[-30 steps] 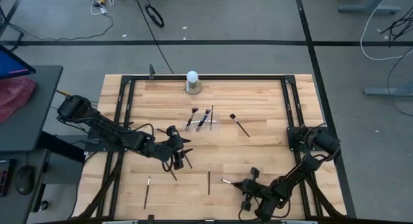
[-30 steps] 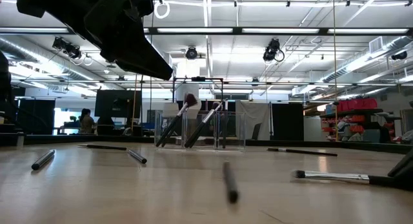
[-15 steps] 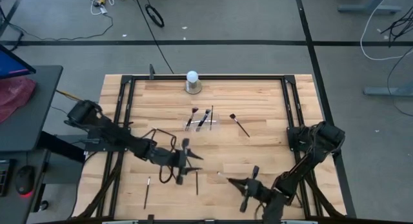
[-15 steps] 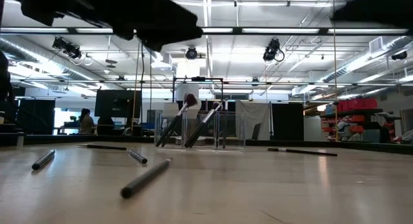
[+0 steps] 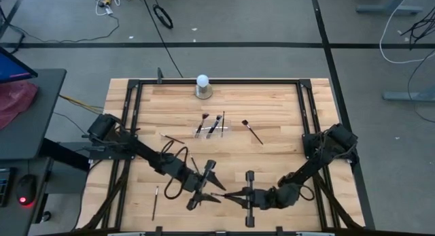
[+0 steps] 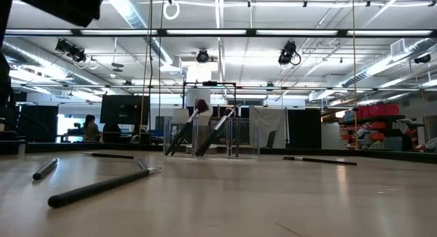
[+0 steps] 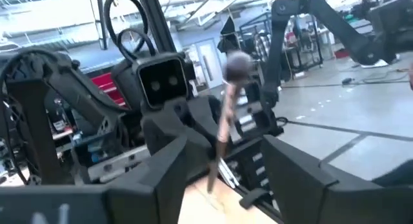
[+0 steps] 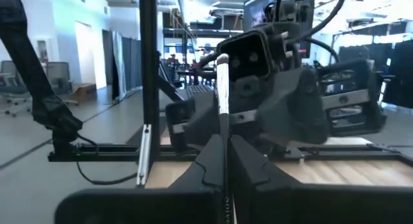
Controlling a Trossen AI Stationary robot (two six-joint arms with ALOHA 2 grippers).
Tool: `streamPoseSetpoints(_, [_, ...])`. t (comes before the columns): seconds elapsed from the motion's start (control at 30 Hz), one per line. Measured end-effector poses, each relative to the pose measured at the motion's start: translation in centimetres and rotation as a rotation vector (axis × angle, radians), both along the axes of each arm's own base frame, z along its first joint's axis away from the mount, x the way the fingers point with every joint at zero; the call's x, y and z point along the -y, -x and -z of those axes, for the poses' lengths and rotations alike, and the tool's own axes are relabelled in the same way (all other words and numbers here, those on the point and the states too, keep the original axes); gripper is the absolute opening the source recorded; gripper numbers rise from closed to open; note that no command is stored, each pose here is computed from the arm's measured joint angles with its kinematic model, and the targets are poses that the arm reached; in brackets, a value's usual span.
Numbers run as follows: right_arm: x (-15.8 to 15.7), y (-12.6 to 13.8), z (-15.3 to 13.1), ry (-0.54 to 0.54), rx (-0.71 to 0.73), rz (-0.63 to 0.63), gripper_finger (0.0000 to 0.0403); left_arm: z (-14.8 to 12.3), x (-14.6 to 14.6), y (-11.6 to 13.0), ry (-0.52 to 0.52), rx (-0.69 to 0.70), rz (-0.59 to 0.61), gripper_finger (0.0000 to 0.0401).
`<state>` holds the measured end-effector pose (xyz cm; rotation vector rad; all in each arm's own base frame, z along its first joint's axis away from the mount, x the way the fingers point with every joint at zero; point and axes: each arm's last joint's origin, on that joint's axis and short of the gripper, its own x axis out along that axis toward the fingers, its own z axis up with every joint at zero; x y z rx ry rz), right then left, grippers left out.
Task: Put items in baskets/containers
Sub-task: Put the eyeshadow brush into the transparent organizer
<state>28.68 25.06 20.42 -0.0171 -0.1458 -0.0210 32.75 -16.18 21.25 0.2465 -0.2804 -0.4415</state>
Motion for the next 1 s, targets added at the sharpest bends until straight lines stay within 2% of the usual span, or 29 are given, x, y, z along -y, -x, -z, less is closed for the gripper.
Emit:
streamPoseSetpoints(0.13, [0.3,-0.3,-0.1,0.018,0.014,-0.017,0.0004,-0.7,0.3,-0.3,-0.004,0.000,0.002,0.0233])
streamPoseSetpoints(0.27, [0.2,-0.2,-0.2,0.024,0.016,-0.017,0.0004,-0.8,0.5,-0.3,-0.006,0.009,0.005,0.0221])
streamPoseSetpoints(0.4, [0.1,-0.1,-0.2,0.024,0.016,-0.021,0.0005,-0.8,0.4,-0.3,0.005,0.007,0.006,0.0168])
streamPoseSetpoints(0.67, [0.1,-0.1,-0.1,0.025,0.011,-0.019,0.0012,-0.9,0.5,-0.3,0.007,0.015,0.011,0.0032])
streamPoseSetpoints(0.77, [0.1,-0.1,0.1,0.021,-0.015,-0.003,0.0024,-0.8,0.4,-0.3,0.033,-0.009,0.016,0.0016])
streamPoseSetpoints(0.87, [-0.5,0.6,0.5,0.019,-0.067,0.100,0.0041,-1.0,0.1,-0.3,0.063,-0.068,-0.027,0.0018])
streamPoseSetpoints(1.0, [-1.5,2.6,1.1,0.027,-0.128,0.348,0.0065,-2.0,-0.9,0.0,0.061,-0.158,-0.179,0.0016])
